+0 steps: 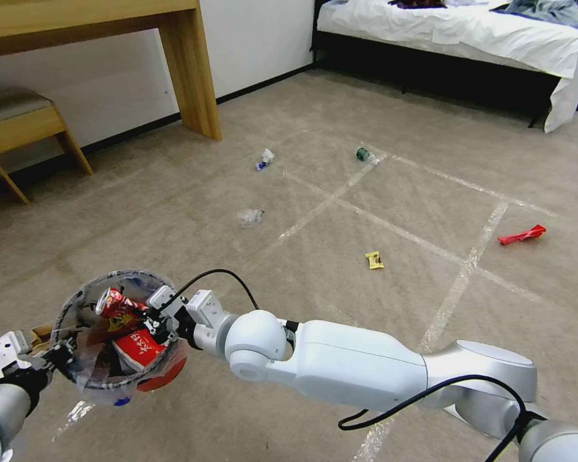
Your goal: Pick up the trash bin and place the garbage on the floor into it.
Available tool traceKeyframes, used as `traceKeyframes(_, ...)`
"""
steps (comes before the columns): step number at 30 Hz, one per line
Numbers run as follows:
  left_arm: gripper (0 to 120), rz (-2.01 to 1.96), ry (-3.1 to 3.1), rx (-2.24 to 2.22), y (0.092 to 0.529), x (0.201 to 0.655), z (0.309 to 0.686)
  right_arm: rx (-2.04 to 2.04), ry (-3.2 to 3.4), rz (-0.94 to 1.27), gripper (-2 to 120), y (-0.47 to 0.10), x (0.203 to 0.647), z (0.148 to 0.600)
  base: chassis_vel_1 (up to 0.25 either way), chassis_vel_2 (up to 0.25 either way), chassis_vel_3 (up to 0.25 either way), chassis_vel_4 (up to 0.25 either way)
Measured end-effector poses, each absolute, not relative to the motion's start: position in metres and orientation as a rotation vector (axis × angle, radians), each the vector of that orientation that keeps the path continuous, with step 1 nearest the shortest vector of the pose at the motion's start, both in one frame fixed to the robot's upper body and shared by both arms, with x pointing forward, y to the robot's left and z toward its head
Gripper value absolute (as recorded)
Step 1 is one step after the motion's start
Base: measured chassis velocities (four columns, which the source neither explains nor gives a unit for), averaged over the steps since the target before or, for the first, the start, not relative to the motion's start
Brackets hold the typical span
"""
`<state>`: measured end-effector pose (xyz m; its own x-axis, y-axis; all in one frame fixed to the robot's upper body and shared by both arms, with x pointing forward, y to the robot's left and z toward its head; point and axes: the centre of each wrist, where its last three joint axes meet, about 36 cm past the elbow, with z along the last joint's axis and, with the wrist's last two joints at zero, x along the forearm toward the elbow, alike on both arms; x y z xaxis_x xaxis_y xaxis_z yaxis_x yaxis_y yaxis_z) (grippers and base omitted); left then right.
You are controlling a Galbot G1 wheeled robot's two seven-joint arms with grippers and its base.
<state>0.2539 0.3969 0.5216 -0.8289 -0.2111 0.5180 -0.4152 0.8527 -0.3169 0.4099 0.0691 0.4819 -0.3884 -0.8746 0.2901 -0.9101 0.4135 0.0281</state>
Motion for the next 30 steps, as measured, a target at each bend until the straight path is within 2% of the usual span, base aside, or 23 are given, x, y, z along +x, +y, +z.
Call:
traceKeyframes(1, 0, 0.584, -2.552, 0.460, 0.3970, 0.2539, 0.5216, 1.560, -2.410, 0.198, 19, 0.0692, 0.4095, 0.4815, 0.000, 0.000, 0.000, 0.000)
traceKeyframes(2, 0, 0.584, -2.552, 0.460, 0.3970, 0.2539, 0.5216, 1.560, -2.410, 0.198, 19, 0.0692, 0.4095, 0.4815, 0.000, 0.000, 0.000, 0.000)
traceKeyframes(3, 0, 0.585, -2.551, 0.461, 0.3971, 0.2538, 0.5212, 1.563, -2.407, 0.201, 27, 0.0694, 0.4085, 0.4810, 0.000, 0.000, 0.000, 0.000)
traceKeyframes(4, 0, 0.585, -2.551, 0.461, 0.3971, 0.2538, 0.5212, 1.563, -2.407, 0.201, 27, 0.0694, 0.4085, 0.4810, 0.000, 0.000, 0.000, 0.000)
traceKeyframes(7, 0, 0.589, -2.547, 0.468, 0.3979, 0.2538, 0.5193, 1.564, -2.407, 0.206, 42, 0.0696, 0.4081, 0.4807, 0.000, 0.000, 0.000, 0.000)
traceKeyframes(10, 0, 0.589, -2.545, 0.470, 0.3981, 0.2538, 0.5187, 1.565, -2.407, 0.207, 48, 0.0696, 0.4081, 0.4806, 0.000, 0.000, 0.000, 0.000)
traceKeyframes(13, 0, 0.590, -2.544, 0.472, 0.3986, 0.2538, 0.5179, 1.566, -2.407, 0.212, 65, 0.0693, 0.4080, 0.4801, 0.000, 0.000, 0.000, 0.000)
traceKeyframes(17, 0, 0.590, -2.544, 0.472, 0.3986, 0.2539, 0.5179, 1.565, -2.409, 0.215, 74, 0.0691, 0.4085, 0.4795, 0.000, 0.000, 0.000, 0.000)
traceKeyframes(19, 0, 0.590, -2.544, 0.473, 0.3988, 0.2539, 0.5177, 1.564, -2.411, 0.219, 84, 0.0687, 0.4091, 0.4789, 0.000, 0.000, 0.000, 0.000)
traceKeyframes(20, 0, 0.590, -2.544, 0.473, 0.3988, 0.2539, 0.5177, 1.564, -2.411, 0.219, 84, 0.0687, 0.4091, 0.4789, 0.000, 0.000, 0.000, 0.000)
traceKeyframes(21, 0, 0.589, -2.542, 0.475, 0.3990, 0.2538, 0.5172, 1.564, -2.412, 0.220, 92, 0.0685, 0.4093, 0.4788, 0.000, 0.000, 0.000, 0.000)
traceKeyframes(22, 0, 0.589, -2.542, 0.476, 0.3991, 0.2538, 0.5170, 1.564, -2.412, 0.219, 95, 0.0685, 0.4093, 0.4787, 0.000, 0.000, 0.000, 0.000)
traceKeyframes(25, 0, 0.591, -2.540, 0.478, 0.3991, 0.2537, 0.5162, 1.564, -2.414, 0.219, 99, 0.0684, 0.4096, 0.4782, 0.000, 0.000, 0.000, 0.000)
traceKeyframes(30, 0, 0.592, -2.539, 0.479, 0.3992, 0.2537, 0.5159, 1.562, -2.424, 0.208, 100, 0.0681, 0.4109, 0.4790, 0.000, 0.000, 0.000, 0.000)
